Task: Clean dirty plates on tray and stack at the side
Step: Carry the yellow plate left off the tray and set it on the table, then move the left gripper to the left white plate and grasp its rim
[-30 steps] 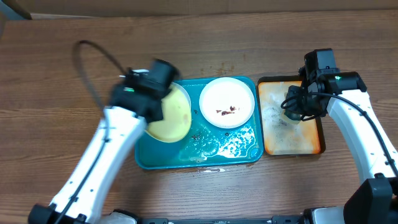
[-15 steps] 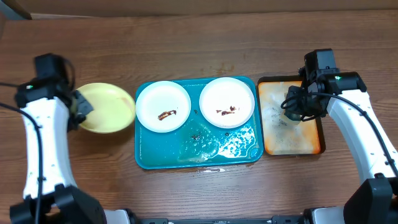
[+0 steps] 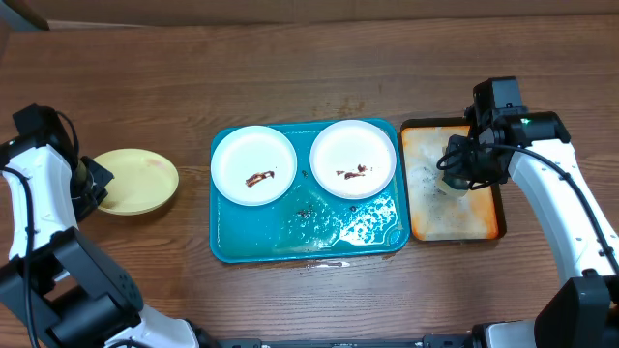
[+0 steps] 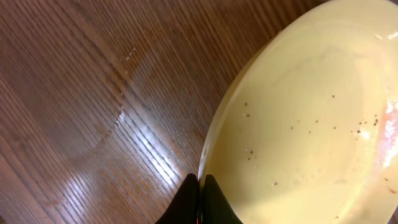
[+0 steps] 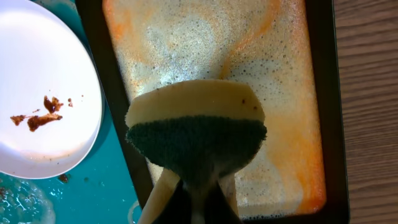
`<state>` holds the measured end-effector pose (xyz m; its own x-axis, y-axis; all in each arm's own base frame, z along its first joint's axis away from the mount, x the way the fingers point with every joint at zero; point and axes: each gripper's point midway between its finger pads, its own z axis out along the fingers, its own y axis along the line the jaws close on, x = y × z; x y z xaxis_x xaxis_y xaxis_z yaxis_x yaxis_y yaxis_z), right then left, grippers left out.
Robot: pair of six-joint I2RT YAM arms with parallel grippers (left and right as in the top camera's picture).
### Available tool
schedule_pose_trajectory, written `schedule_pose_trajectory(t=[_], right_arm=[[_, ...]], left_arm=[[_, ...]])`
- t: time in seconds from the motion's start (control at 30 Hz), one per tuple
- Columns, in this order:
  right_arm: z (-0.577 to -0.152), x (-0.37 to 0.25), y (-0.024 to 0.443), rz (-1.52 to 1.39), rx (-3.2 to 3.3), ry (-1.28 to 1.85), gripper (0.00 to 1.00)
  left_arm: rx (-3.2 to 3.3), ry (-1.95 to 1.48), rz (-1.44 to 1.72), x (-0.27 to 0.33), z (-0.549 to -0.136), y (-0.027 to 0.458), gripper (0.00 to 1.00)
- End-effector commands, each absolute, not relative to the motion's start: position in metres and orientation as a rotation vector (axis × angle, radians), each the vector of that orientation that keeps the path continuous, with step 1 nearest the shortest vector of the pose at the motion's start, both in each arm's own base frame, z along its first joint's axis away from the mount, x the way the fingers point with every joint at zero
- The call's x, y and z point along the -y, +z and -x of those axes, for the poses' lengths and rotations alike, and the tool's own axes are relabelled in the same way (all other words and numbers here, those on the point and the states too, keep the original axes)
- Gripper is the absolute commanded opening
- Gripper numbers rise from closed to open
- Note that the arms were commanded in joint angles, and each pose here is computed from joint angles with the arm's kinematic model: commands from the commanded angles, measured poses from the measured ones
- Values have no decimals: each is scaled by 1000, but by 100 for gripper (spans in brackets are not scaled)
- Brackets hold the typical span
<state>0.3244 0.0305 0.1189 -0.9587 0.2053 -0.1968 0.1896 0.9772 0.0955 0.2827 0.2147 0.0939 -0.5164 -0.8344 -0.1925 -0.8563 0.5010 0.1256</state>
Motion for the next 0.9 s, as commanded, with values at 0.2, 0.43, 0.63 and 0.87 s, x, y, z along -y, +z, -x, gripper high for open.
schedule_pose_trajectory(t=[0.2, 0.43, 0.63, 0.87], right_arm=[[-323, -30, 118, -296, -2921, 109, 4], [-323, -30, 118, -297, -2921, 109, 4], [-322, -30, 118, -297, -2924, 114, 4], [-322, -30, 117, -297, -2926, 113, 4]], left_arm=[[-2652, 4, 1434, -189, -307, 92, 34], [-2701, -350, 887, -120, -362, 131, 44], [-2737, -343, 341, -53, -398, 137, 53], [-2703, -125, -85, 8, -426, 135, 68]])
